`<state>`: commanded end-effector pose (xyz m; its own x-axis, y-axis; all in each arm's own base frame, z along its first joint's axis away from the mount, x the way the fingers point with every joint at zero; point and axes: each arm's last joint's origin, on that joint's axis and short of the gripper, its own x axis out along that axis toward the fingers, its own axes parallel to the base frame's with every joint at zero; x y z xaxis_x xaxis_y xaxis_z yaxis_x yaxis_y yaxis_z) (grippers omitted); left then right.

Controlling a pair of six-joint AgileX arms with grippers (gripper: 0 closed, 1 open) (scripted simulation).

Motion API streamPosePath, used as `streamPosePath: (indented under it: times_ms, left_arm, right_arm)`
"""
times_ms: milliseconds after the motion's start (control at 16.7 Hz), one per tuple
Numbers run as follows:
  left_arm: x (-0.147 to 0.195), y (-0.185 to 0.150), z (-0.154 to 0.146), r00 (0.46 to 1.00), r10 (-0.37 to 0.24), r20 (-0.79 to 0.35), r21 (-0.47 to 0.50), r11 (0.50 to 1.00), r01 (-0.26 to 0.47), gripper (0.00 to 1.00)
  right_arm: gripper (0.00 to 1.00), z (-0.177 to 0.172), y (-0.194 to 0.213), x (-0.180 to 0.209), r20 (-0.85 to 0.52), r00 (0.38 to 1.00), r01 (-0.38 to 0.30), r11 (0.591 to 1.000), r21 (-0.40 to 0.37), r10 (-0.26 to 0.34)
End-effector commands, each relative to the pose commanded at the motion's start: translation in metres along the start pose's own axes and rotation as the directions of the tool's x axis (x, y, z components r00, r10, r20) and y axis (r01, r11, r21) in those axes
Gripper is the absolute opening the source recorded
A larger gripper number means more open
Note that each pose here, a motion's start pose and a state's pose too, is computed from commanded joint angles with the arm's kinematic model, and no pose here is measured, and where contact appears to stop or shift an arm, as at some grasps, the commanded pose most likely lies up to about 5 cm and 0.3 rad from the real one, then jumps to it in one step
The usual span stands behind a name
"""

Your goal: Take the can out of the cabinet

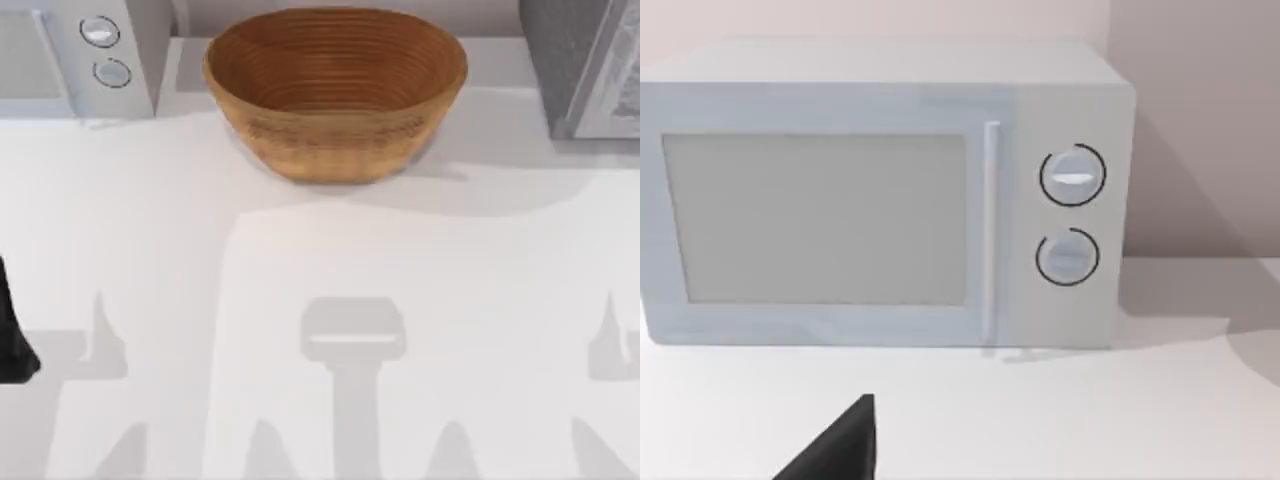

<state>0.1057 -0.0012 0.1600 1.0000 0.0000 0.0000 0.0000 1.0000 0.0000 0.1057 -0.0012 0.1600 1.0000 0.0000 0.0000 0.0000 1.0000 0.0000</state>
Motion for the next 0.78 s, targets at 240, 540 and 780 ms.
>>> streamPosePath:
  times_ms: [240, 540, 780]
  left_arm:
    - [0.000, 0.000, 0.000, 1.000, 0.000, 0.000, 0.000, 1.000, 0.000, 1.00]
    - [0.000, 0.000, 0.000, 1.000, 0.000, 0.000, 0.000, 1.000, 0.000, 1.00]
    - [0.000, 0.000, 0.000, 1.000, 0.000, 0.000, 0.000, 1.000, 0.000, 1.00]
  right_arm:
    - [1.00, 0.008, 0.000, 0.000, -0.006, 1.000, 0.000, 1.000, 0.000, 0.000]
    - [1.00, 0.072, 0.003, 0.004, -0.028, 1.000, 0.002, 1.000, -0.002, -0.002]
    - [1.00, 0.153, 0.008, 0.023, -0.035, 0.999, 0.003, 1.000, -0.004, -0.003]
